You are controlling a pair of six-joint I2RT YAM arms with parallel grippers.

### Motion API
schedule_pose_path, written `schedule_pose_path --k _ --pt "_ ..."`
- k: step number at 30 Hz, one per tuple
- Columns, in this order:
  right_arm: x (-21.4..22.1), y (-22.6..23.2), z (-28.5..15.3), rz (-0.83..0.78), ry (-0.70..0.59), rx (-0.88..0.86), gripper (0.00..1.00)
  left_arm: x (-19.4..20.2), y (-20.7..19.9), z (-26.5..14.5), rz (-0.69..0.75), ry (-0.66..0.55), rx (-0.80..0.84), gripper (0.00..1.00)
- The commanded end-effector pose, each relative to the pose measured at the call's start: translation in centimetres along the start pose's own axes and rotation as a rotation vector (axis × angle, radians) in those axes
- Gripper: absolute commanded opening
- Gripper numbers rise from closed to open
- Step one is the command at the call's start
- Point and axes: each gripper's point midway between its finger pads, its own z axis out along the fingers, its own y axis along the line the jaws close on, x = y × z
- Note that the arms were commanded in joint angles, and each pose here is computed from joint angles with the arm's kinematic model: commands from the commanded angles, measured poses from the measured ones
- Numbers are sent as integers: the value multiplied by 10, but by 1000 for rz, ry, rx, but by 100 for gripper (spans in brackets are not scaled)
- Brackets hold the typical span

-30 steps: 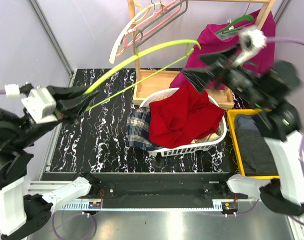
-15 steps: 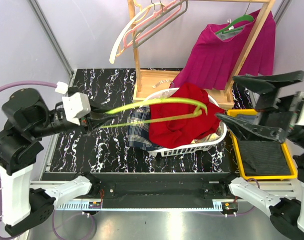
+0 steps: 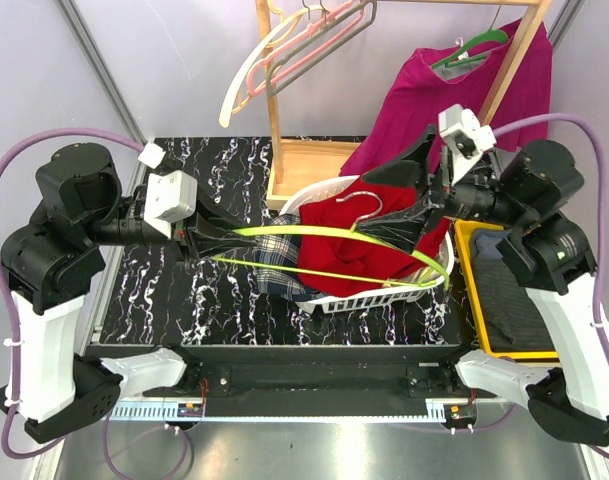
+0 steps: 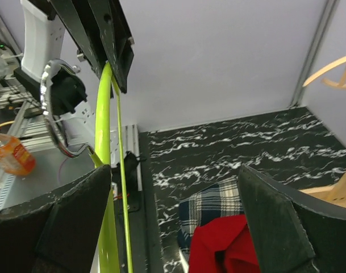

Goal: Remove the skirt from the hanger

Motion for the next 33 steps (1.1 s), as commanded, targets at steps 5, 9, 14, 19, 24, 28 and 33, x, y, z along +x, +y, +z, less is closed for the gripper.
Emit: schedule_pose_path --k 5,9,14,19,24,28,33 --pt "3 29 -6 58 14 -122 96 -22 0 -1 82 -55 11 0" --pt "1 35 -12 38 4 -117 96 -20 1 -2 91 -52 1 0" --pt "0 44 -17 79 7 -134 95 -19 0 -5 100 -50 -12 0" --pt "7 43 -13 150 35 -148 85 -21 1 -5 104 -53 -22 0" --pt "9 39 -9 183 50 -151 79 -21 3 -5 105 -53 -27 0" --pt "18 31 -4 218 76 -139 72 -23 5 -2 92 -62 -17 0" --pt "17 29 -2 222 77 -141 61 -22 10 2 82 -60 -22 0"
